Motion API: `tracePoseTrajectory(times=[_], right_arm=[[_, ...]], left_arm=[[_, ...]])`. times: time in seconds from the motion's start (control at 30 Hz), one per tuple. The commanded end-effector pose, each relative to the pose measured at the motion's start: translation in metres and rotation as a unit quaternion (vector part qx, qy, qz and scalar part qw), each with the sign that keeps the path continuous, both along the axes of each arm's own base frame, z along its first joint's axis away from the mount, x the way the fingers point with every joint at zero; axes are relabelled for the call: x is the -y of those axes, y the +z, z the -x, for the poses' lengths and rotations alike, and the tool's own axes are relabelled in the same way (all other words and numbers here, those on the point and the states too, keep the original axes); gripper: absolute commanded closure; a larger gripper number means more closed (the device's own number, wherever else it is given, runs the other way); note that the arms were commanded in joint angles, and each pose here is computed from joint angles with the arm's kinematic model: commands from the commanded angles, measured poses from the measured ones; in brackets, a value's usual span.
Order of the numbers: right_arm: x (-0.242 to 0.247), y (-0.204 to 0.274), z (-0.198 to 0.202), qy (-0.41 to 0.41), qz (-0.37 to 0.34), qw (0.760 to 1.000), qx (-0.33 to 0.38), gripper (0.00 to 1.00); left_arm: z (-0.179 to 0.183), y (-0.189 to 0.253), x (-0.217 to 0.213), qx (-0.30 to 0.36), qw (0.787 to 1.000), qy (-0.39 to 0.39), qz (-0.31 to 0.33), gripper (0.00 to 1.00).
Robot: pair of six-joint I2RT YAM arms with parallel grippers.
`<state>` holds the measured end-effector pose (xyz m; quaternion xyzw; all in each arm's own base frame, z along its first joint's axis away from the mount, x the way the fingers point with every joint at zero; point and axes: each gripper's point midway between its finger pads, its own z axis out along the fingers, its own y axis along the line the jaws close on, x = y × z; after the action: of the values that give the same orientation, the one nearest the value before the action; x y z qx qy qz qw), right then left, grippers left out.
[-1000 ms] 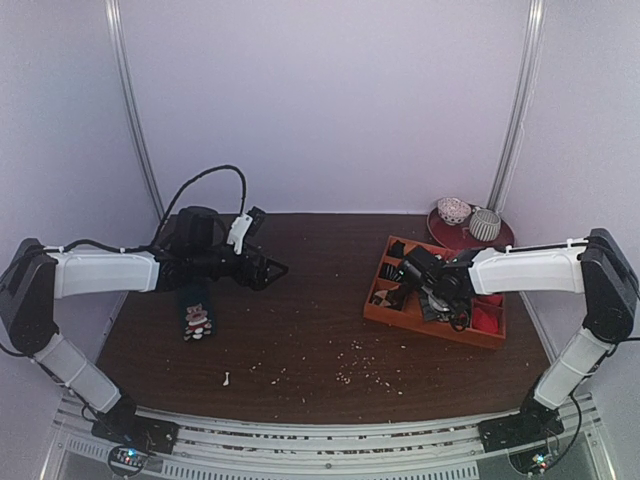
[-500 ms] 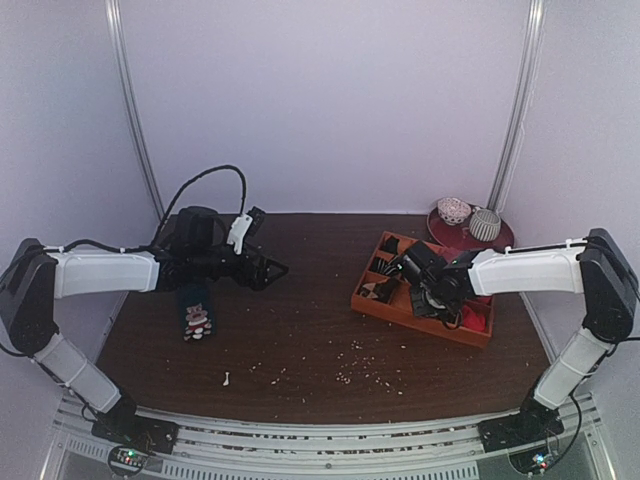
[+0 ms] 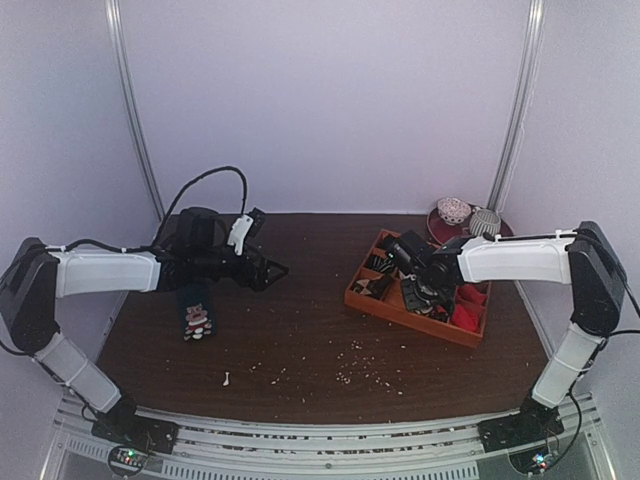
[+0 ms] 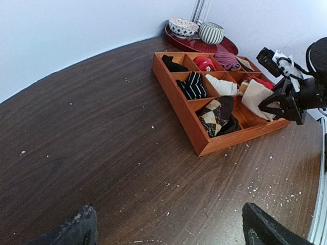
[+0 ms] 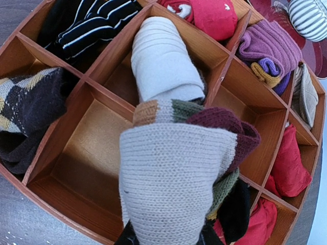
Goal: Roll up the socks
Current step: Move the storage box to the center of the board, then place a pair of socks in the storage box.
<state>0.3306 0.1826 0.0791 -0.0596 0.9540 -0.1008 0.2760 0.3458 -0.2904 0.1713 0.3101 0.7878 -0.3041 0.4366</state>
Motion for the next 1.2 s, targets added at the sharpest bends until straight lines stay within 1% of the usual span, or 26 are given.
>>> tracePoseTrajectory(times=[0.0,0.2,0.47,0.63,0.73,0.83,1.17], right_arm=[[-0.017,-0.015,0.004,0.019,-0.023,0.999,-0.039,1.00],[-0.011,0.018,-0.009,0.010,-0.018,1.000,-0.005,1.00],[0.002,0.033,-0.011,-0.004,0.000,1.000,0.012,1.00],[0.019,0.045,-0.007,-0.017,0.017,1.000,0.019,1.00],[0.017,0.042,-0.006,-0.014,0.005,1.000,0.018,1.00],[0.008,0.029,-0.009,-0.010,-0.009,1.000,0.006,1.00],[-0.008,0.002,-0.022,-0.010,-0.033,0.999,0.001,1.00]], left_arm=[[0.001,0.000,0.000,0.006,1.000,-0.006,-0.001,0.02],[0.001,-0.001,0.000,0.007,1.000,-0.007,-0.001,0.02],[0.002,-0.002,-0.001,0.007,1.000,-0.007,-0.001,0.02],[0.003,-0.002,0.001,0.008,1.000,-0.010,0.000,0.02],[0.002,-0.003,0.001,0.006,1.000,-0.011,0.000,0.02],[0.003,-0.004,0.001,0.004,1.000,-0.011,0.001,0.02],[0.004,-0.005,0.000,0.002,1.000,-0.011,-0.001,0.02]])
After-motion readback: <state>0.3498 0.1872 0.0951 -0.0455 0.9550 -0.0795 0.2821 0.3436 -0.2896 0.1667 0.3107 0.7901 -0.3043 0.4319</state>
